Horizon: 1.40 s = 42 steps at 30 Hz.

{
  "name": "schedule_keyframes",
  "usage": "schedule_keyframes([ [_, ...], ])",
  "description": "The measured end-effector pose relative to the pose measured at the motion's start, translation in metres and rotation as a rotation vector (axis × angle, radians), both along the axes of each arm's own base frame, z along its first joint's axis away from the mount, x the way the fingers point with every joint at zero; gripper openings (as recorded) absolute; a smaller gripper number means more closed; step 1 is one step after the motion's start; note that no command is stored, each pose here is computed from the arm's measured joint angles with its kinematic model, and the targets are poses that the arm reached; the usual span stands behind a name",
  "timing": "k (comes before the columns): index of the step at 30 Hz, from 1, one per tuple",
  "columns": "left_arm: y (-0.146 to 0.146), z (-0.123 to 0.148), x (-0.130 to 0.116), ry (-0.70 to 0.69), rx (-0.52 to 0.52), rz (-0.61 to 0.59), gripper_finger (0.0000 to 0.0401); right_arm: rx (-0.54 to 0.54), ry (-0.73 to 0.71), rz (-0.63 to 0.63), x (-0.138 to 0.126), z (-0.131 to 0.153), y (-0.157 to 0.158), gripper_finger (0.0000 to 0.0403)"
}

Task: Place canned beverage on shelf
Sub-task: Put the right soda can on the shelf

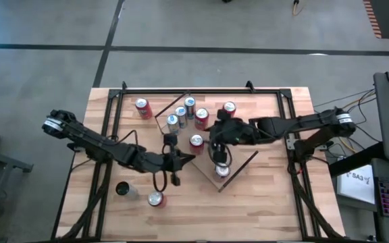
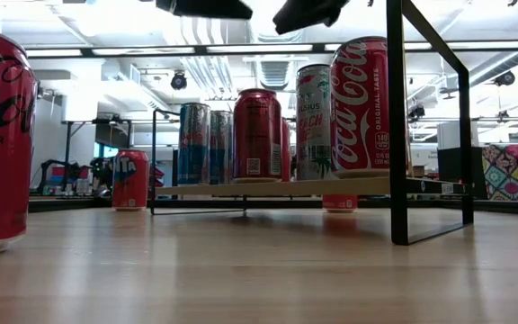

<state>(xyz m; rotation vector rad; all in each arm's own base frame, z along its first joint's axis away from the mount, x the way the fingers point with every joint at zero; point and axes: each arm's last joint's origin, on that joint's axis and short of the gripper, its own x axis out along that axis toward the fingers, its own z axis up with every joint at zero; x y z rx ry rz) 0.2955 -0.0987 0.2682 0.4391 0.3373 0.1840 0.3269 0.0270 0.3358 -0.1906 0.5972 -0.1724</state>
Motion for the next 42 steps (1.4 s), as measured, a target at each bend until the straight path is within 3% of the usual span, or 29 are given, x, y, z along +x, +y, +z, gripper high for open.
schedule_keyframes([
  [5,0.003,-0.008,-0.001,0.076,0.015,0.007,0.0,-0.003,0.026,-0.02,0.007,-0.006,-0.006,0.005],
  [7,0.003,-0.012,0.0,0.094,0.009,0.016,0.0,-0.01,0.025,-0.01,0.009,-0.006,-0.005,0.0021],
  [14,0.013,-0.018,0.0,0.148,0.003,0.06,0.0,0.016,0.026,-0.038,0.022,-0.004,-0.007,0.0009],
  [23,0.028,-0.023,-0.002,0.241,0.085,0.107,0.0,0.011,0.18,-0.03,0.049,-0.019,-0.011,0.0009],
  [32,0.034,-0.019,-0.006,0.271,0.147,0.095,0.0,0.029,0.269,-0.053,0.051,-0.026,-0.012,0.0009],
  [42,0.039,-0.007,-0.023,0.131,0.084,0.025,0.0,0.03,0.278,0.019,0.05,-0.03,-0.01,0.0009],
])
